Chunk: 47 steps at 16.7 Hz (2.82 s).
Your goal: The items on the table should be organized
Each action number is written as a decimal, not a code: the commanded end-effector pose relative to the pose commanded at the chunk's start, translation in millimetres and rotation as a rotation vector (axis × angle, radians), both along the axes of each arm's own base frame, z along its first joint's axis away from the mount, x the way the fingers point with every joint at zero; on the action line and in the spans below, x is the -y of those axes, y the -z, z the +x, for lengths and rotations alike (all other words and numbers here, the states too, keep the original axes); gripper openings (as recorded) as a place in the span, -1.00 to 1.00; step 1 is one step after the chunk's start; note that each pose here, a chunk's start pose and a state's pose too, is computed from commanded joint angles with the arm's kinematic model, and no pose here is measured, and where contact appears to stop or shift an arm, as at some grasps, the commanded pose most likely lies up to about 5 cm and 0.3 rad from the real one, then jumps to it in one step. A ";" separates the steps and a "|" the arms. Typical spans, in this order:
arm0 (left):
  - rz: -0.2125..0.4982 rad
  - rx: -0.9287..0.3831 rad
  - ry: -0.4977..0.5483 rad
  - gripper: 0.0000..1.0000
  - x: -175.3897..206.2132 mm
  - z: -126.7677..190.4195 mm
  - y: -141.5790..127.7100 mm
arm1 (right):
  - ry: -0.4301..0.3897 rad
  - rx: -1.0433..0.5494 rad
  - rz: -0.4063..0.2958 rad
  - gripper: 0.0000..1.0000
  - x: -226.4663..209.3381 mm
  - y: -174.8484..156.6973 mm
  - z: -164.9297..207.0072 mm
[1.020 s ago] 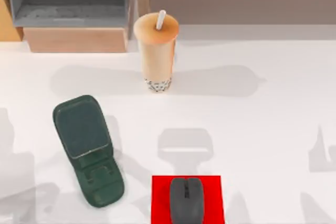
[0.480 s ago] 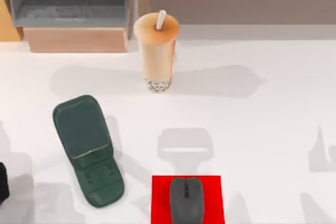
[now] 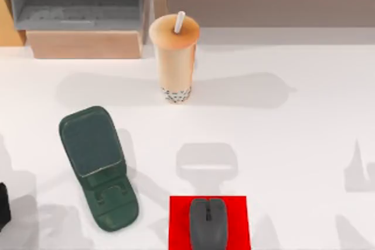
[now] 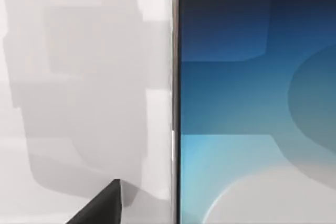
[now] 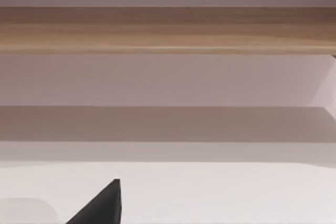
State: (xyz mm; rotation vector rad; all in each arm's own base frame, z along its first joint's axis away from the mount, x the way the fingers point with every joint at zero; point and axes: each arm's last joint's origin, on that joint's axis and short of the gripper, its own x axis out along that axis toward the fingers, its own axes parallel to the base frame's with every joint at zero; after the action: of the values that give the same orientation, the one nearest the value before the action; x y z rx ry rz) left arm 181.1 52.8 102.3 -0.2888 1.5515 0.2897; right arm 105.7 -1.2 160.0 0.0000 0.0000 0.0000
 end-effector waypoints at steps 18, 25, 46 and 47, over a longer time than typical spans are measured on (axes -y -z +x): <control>0.000 0.000 0.000 -1.00 0.0 0.0 0.0 | 0.000 0.000 0.000 1.00 0.0 0.0 0.0; 0.006 0.016 0.000 -1.00 -0.7 2.3 -29.0 | 0.000 0.000 0.000 1.00 0.0 0.0 0.0; 0.309 0.085 -0.022 -1.00 141.7 -41.4 -92.9 | 0.000 0.000 0.000 1.00 0.0 0.0 0.0; 0.349 0.130 -0.025 -1.00 151.6 -47.6 -98.2 | 0.000 0.000 0.000 1.00 0.0 0.0 0.0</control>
State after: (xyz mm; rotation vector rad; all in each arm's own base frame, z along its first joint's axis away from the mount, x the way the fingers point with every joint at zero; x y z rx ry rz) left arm 133.5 -98.8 200.5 -0.0519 1.3430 0.5432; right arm 105.7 -1.2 160.0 0.0000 0.0000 0.0000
